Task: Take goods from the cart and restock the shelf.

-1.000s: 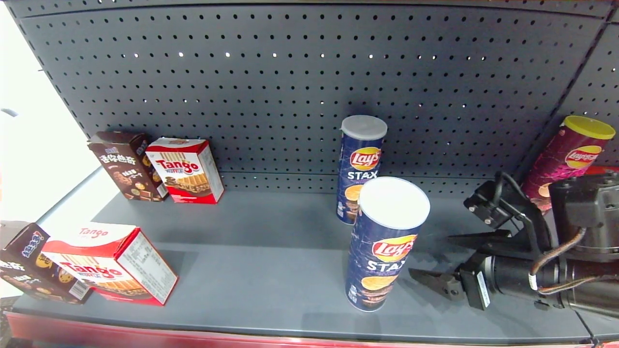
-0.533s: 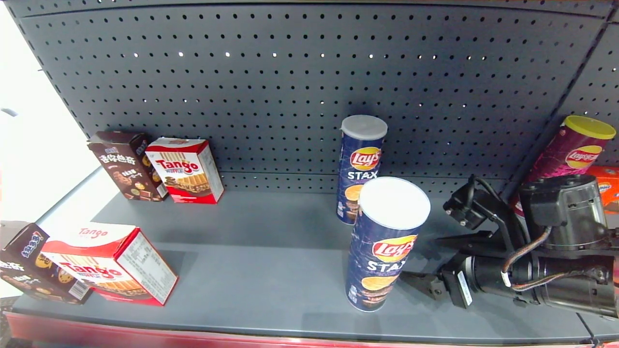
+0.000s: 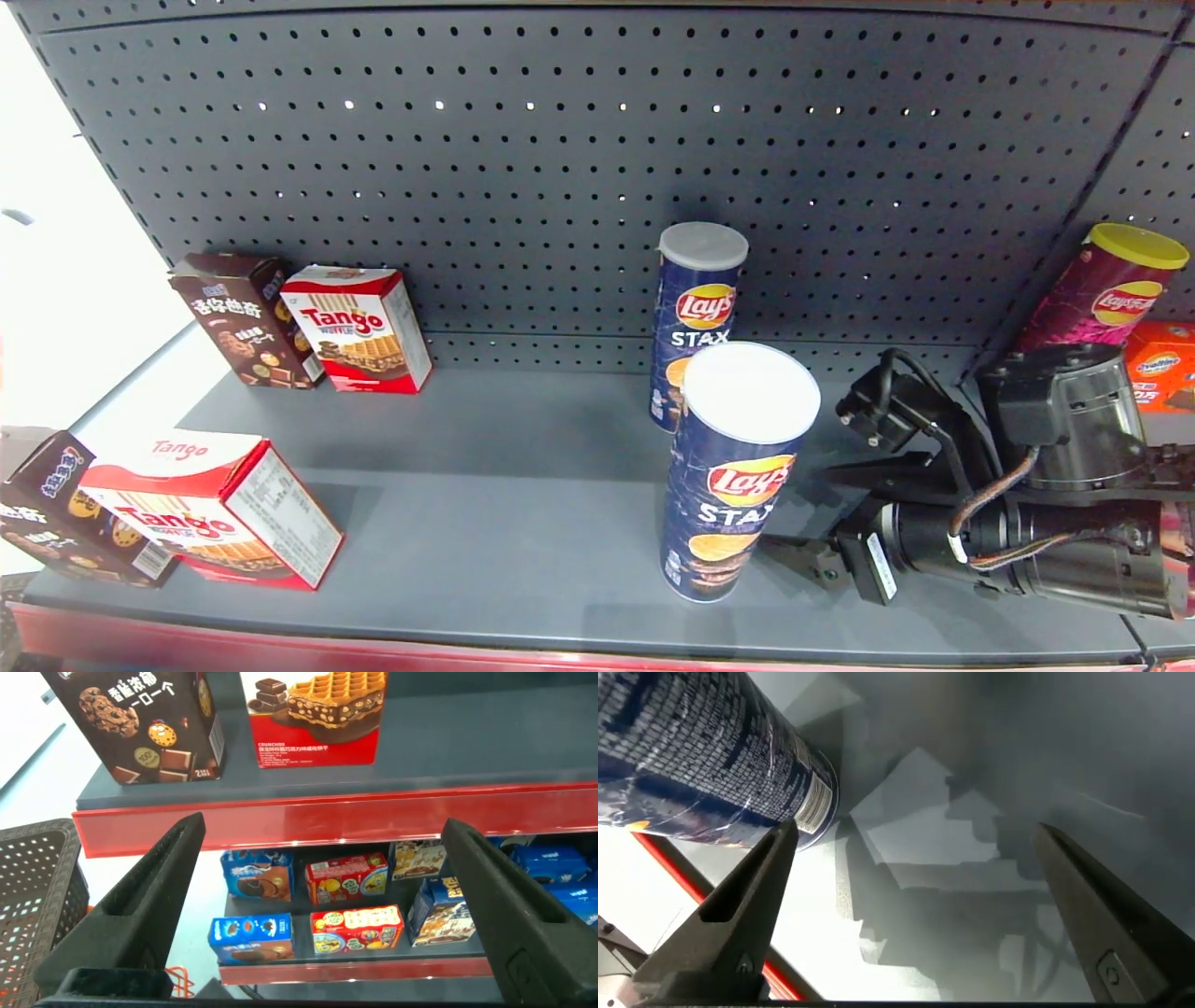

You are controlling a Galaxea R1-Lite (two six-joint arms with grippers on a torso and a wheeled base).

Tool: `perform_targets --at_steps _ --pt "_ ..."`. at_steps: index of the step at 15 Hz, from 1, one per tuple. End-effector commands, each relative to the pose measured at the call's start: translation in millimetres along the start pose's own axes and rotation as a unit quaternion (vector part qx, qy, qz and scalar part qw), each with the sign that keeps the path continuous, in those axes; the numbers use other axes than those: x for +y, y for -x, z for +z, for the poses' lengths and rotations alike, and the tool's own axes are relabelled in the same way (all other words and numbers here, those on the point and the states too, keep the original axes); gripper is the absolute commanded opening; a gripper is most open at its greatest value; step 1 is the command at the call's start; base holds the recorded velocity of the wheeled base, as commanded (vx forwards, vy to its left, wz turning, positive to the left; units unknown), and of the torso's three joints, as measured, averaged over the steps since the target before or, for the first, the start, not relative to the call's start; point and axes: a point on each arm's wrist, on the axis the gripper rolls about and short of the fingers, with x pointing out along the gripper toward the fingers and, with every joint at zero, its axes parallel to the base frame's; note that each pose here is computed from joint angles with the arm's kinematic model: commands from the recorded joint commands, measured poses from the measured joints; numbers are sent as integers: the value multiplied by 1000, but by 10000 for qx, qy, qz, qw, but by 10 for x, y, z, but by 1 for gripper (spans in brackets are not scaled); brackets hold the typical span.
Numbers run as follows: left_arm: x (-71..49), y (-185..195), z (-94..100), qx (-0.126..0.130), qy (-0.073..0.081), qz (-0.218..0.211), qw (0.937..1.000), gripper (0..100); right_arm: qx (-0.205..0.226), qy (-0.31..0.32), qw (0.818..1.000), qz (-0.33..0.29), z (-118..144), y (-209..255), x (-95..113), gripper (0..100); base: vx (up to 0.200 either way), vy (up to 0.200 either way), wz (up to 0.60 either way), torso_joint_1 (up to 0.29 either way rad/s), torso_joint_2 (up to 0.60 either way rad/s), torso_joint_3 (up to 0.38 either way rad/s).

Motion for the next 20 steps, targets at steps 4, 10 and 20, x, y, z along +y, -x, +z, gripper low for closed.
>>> perform_targets --at_steps 4,10,20 --pt "0 -1 0 8 -1 3 10000 100 -21 4 10000 5 4 11 2 100 0 0 0 0 0 0" --pt "0 -1 0 8 7 3 10000 100 -22 15 10000 12 47 -71 2 100 0 0 0 0 0 0" --pt "0 -1 0 8 7 3 10000 100 -880 -133 9955 -318 204 439 -131 100 0 0 0 0 0 0"
